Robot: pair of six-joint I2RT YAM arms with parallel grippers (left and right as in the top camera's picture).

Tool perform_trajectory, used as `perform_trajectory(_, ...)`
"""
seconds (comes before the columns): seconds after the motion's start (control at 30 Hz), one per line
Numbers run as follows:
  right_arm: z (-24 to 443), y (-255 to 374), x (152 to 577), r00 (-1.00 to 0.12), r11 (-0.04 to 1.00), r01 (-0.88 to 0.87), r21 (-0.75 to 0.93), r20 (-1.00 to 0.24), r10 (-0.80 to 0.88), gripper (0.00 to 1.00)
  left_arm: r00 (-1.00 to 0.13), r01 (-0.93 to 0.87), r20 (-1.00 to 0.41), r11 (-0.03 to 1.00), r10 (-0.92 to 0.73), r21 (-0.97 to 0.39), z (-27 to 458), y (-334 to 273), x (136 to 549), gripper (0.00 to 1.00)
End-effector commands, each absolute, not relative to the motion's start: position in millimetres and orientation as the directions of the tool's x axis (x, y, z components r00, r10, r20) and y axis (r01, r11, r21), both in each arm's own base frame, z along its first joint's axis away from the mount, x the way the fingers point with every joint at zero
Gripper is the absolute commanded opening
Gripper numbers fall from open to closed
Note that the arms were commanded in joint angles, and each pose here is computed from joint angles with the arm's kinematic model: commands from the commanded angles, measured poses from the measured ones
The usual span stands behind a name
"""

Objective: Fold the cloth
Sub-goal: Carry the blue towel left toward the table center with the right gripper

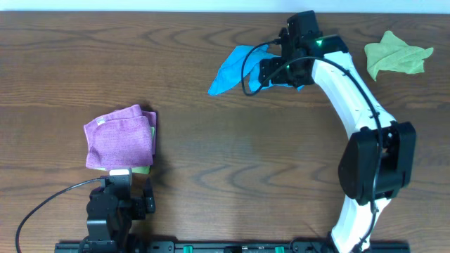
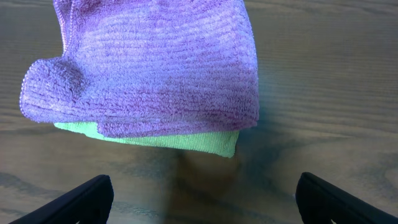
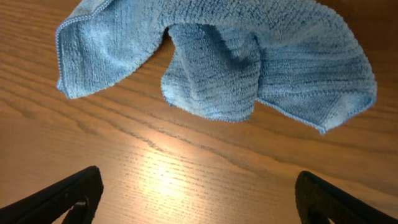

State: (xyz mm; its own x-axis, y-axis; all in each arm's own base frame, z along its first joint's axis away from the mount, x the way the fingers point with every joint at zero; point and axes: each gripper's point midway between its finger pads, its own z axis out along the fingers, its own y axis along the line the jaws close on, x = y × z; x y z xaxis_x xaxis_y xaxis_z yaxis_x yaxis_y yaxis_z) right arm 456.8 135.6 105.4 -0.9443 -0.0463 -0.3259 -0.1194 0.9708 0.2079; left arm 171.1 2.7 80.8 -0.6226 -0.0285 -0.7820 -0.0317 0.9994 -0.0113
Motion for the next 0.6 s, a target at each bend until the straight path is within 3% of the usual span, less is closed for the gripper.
perform_trajectory(0.0, 84, 136, 453, -0.952, 0.973, -0.13, 0.191, -0.299, -0.069, 0.93, -0.681, -0.037, -0.731, 0.999, -0.044, -0.026, 58, 1, 162, 0.95)
perform_trajectory(0.17, 68, 143, 467, -0.939, 0.965, -0.162, 0.206, -0.333, -0.086, 0.83, -0.681, -0.037, -0.731, 0.999, -0.044, -0.026, 58, 1, 162, 0.95)
perform_trajectory(0.57, 28, 149, 477, -0.945, 0.966, -0.162, 0.203, -0.313, -0.093, 0.77, -0.681, -0.037, -0.731, 0.999, -0.044, -0.026, 58, 1, 162, 0.95)
